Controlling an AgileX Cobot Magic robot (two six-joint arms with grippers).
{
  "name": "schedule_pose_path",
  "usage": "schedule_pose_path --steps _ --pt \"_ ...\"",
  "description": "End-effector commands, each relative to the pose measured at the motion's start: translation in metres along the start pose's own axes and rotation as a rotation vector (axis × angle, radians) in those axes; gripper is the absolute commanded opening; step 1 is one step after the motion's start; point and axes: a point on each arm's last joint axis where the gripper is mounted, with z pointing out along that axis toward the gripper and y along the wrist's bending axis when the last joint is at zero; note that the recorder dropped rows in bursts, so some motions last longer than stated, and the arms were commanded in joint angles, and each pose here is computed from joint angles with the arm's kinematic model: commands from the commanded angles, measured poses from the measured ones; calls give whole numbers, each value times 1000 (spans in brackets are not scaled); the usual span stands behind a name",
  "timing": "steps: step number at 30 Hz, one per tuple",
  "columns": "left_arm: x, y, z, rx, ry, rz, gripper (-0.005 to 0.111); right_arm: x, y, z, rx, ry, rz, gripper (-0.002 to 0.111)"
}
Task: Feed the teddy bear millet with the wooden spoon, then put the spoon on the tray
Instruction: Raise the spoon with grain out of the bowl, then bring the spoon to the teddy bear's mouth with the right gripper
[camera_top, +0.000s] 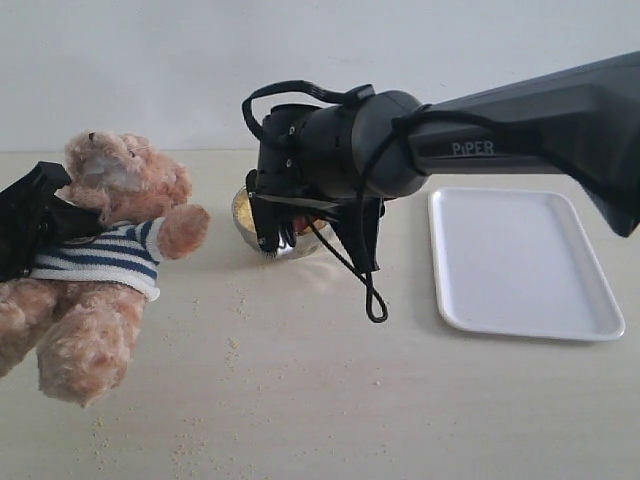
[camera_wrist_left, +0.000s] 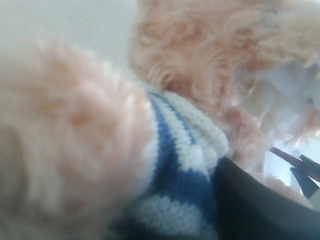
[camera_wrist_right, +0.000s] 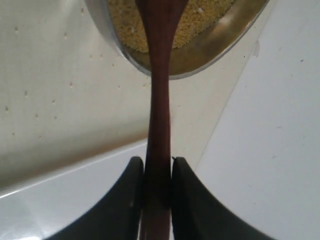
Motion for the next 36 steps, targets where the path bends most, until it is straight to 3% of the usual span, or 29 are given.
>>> schedule_pose_path --steps 1,9,17,25,27,30,36 --pt "-2 -4 -1 20 -8 -10 5 6 -11 -10 30 -17 94 0" --pt "-2 -4 -1 20 -8 -10 5 11 -14 -14 13 -31 187 0" --pt "-2 -4 -1 20 -8 -10 5 31 -25 -4 -198 -91 470 0" --pt "-2 -4 -1 20 -8 -10 5 35 -30 -19 -282 -102 427 0" --pt "-2 -4 -1 20 -8 -10 5 37 -37 -26 -265 -128 523 0" --pt "-2 -4 -1 23 -7 -10 5 44 -49 -42 -250 -152 547 0" --pt "0 -8 -1 65 16 -10 5 68 -77 -107 -296 -341 691 0"
